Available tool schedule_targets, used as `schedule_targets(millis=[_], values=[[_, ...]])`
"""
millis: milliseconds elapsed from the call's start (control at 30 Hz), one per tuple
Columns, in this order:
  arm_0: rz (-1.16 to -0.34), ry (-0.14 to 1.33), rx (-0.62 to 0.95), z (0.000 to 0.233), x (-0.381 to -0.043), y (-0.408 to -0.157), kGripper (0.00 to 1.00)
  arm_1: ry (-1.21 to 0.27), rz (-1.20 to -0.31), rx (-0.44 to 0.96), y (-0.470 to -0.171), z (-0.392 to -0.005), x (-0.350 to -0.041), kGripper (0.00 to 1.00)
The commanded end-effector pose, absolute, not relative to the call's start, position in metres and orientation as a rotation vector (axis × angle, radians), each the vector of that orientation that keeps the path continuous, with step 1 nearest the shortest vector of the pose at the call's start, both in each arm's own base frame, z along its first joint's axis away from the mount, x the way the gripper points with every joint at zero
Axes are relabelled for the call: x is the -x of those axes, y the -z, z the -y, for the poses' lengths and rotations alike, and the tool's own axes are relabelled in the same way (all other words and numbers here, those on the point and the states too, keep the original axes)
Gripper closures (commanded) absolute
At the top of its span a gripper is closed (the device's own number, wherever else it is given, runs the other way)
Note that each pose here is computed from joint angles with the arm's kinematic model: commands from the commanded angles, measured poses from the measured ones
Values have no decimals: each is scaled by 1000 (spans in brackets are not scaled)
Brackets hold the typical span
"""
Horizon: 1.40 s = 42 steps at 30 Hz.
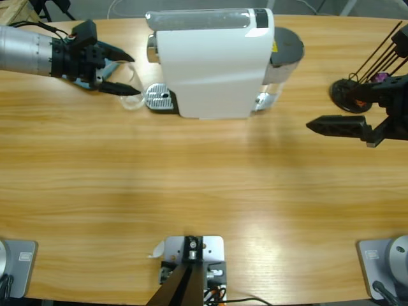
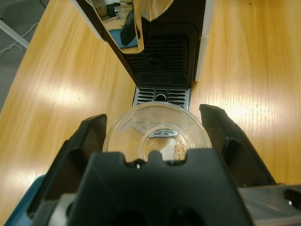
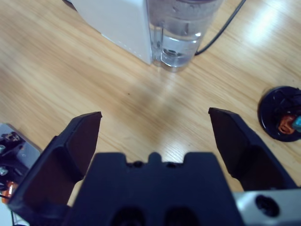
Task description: Pour coffee
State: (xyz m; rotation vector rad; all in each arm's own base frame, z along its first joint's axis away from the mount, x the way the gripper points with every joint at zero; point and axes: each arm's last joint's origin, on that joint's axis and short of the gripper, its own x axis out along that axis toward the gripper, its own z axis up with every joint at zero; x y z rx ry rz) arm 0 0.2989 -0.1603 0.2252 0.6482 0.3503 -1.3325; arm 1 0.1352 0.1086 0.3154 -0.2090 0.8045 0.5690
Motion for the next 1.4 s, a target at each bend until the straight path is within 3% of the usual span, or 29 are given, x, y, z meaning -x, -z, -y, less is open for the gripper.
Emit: schedule_targets(millis=[33,700,1400], values=[[-342,1357,-657,177,-313,-206,1000,-539,-824,245,-316,-107,-141,0],[-363,1372,-630,200,-331,-195,1000,-544,-838,266,-315,-116,-152,0],[-354,1430,-624,213,-326,-190,1000,-542,-851,272,-308,-116,-152,0]])
